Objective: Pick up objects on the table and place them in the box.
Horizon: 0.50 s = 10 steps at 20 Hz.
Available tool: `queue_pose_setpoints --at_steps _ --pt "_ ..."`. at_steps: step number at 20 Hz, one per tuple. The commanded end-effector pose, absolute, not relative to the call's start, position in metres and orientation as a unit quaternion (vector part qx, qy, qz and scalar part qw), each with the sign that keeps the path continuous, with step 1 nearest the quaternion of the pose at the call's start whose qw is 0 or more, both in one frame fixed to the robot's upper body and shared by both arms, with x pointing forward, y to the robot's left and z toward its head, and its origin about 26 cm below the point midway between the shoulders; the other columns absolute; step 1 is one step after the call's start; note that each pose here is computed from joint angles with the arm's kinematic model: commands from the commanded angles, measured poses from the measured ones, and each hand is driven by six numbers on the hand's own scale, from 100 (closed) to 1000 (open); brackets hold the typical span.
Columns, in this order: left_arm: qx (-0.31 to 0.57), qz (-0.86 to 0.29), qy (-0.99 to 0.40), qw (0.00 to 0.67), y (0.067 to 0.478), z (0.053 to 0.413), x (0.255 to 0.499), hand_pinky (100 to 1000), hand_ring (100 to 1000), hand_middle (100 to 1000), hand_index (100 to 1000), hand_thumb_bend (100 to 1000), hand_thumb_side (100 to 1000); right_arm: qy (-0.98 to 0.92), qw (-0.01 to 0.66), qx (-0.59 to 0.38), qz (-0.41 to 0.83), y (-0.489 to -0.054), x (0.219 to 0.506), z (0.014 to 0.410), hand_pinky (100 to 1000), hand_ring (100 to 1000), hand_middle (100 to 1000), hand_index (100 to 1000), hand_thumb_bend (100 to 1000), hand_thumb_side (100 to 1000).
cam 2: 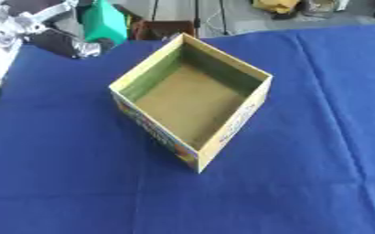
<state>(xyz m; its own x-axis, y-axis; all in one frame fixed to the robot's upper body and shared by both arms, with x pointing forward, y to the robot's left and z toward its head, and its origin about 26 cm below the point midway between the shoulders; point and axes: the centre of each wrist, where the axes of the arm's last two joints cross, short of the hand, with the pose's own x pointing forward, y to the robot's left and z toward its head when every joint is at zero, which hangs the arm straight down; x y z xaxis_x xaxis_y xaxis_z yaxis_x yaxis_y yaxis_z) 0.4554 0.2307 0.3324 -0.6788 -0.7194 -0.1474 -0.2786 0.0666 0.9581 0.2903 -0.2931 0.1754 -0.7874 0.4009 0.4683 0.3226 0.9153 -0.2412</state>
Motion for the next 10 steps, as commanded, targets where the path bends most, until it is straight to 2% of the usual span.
queue_pose_setpoints --at_steps 1,10 --pt "0.381 -0.578 -0.704 0.161 0.215 0.344 0.451 478 508 364 564 100 661 -0.949 0.247 -0.185 0.068 -0.292 0.290 0.187 850 859 726 837 100 756" --pt "0.401 -0.608 -0.675 0.122 0.179 0.321 0.454 479 503 358 567 100 659 -0.953 0.241 -0.172 0.059 -0.287 0.293 0.193 850 859 724 836 100 753"
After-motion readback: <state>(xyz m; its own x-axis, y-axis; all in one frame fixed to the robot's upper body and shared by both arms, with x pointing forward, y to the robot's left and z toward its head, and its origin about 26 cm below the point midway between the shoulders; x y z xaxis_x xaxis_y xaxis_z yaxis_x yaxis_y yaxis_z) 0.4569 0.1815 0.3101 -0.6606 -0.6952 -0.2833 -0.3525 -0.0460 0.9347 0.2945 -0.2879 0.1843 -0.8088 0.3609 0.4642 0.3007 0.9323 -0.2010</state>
